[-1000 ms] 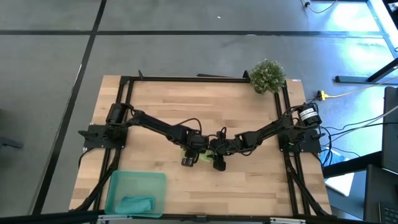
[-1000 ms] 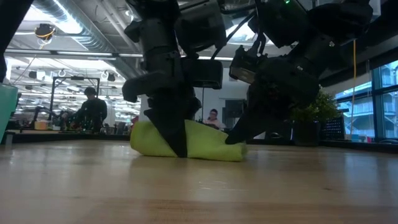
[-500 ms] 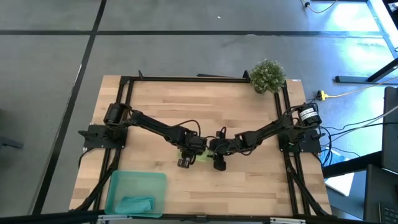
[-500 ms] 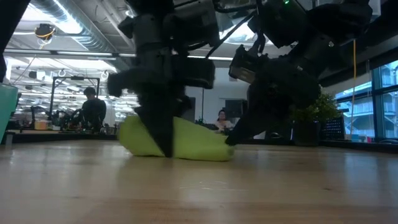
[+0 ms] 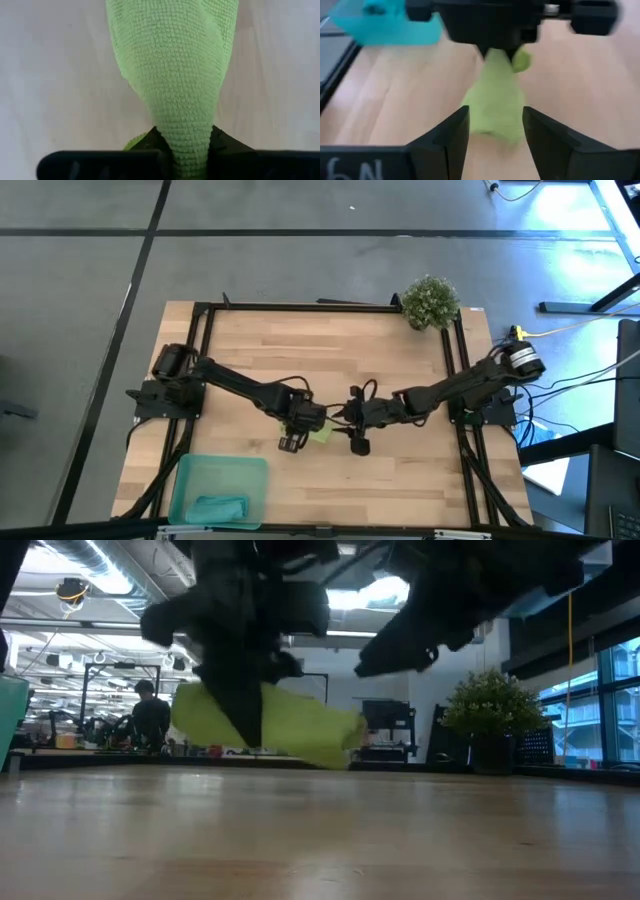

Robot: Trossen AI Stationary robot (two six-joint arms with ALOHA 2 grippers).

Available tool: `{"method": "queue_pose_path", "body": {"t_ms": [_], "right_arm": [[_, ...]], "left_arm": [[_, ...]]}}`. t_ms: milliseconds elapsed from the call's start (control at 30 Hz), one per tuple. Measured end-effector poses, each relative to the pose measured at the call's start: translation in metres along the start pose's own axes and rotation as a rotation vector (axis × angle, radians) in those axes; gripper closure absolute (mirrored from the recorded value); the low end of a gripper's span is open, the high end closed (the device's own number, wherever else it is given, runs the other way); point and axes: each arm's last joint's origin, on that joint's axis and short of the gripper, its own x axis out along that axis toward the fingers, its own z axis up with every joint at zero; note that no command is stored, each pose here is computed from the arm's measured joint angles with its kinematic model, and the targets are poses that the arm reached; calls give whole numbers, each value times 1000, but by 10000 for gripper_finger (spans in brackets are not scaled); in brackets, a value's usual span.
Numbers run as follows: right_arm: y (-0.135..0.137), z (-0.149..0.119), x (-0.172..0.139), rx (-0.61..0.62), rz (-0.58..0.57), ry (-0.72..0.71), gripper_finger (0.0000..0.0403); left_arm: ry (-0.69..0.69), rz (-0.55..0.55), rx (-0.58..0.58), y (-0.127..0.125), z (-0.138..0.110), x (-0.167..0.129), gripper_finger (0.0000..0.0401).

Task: Roll microfiber towels into tight, uniform cylinder then place into a basket
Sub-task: Put the rolled yellow green microfiber towel into the bin

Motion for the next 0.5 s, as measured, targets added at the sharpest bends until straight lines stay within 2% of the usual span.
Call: {"method": "queue_pose_path", "body": {"t_ms": [67, 200, 300, 500], "right_arm": [[4, 3, -5, -30, -27, -10, 218], [15, 19, -8, -95, 0, -31, 218], [18, 34, -9, -120, -10, -60, 218], [25, 62, -15, -173, 7, -141, 218]], "left_arm": [[13, -2, -7, -3, -5, -11, 373], [6, -12, -19, -14, -11, -34, 373], [19, 35, -50, -21, -20, -54, 372], [10, 63, -102, -46, -40, -91, 373]]}}
